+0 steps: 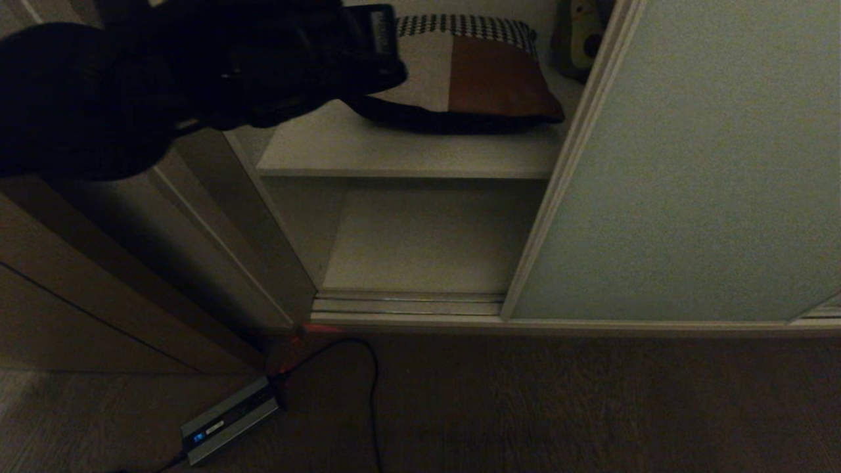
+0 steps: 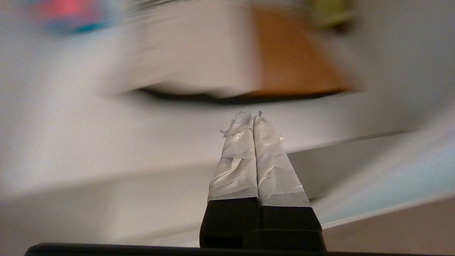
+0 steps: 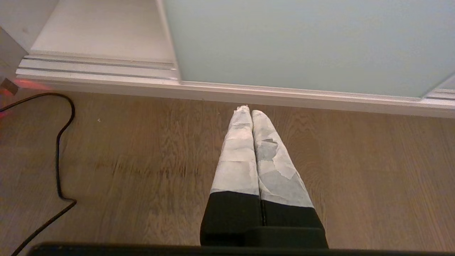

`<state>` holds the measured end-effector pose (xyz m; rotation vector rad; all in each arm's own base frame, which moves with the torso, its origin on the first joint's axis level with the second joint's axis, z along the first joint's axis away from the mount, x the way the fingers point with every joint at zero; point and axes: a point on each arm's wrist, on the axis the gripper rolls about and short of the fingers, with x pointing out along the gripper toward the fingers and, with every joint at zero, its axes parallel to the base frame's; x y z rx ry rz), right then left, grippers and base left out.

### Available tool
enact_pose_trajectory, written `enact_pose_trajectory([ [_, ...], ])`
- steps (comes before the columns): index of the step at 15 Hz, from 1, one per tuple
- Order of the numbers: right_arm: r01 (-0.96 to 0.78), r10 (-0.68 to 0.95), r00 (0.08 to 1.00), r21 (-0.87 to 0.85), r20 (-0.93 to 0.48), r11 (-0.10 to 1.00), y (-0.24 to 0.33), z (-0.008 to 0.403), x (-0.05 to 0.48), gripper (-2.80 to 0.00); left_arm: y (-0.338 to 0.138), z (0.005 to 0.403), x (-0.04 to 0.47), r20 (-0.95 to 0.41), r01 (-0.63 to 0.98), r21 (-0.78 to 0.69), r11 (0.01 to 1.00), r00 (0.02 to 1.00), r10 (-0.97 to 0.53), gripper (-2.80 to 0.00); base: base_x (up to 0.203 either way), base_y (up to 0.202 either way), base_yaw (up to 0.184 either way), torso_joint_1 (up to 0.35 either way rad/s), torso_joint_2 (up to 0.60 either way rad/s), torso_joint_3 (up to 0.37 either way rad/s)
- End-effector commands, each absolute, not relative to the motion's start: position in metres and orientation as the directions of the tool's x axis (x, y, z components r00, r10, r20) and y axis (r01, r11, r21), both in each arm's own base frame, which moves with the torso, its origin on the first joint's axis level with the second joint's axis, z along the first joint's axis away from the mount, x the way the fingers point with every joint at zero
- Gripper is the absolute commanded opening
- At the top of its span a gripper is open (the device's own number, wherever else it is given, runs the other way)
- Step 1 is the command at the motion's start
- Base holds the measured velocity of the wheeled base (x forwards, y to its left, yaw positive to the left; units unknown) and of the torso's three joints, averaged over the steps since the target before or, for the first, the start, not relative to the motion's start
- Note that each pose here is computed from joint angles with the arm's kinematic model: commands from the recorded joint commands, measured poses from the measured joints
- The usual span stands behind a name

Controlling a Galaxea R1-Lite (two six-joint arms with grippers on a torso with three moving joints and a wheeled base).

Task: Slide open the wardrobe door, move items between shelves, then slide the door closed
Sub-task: Open the door

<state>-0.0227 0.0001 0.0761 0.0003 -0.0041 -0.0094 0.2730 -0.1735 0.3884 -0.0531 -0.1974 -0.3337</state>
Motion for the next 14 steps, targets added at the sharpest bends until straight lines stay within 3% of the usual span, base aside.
enact_pose_trajectory([
  [1,0.009,-0.009,1.0,0.0,0.0,1.0,0.0,0.075,-0.022,-2.8,-0.114,0.405,0.23,0.232,0.228,-0.025,0.973,0.948,-0.216,-2.8,0.0,0.0,0.0,0.0,0.0,0.0],
  [7,0.009,-0.009,1.0,0.0,0.001,1.0,0.0,0.075,-0.022,-2.8,-0.014,0.329,0.088,0.138,0.039,0.018,0.999,0.99,-0.041,-2.8,0.0,0.0,0.0,0.0,0.0,0.0],
  [11,0.009,-0.009,1.0,0.0,0.0,1.0,0.0,0.075,-0.022,-2.8,0.0,0.252,-0.006,0.136,-0.015,0.023,1.0,0.991,0.012,-2.8,0.0,0.0,0.0,0.0,0.0,0.0],
  [14,0.009,-0.009,1.0,0.0,0.0,1.0,0.0,0.075,-0.022,-2.8,-0.004,0.191,-0.023,0.054,0.003,0.014,1.0,0.999,-0.003,-2.8,0.0,0.0,0.0,0.0,0.0,0.0],
])
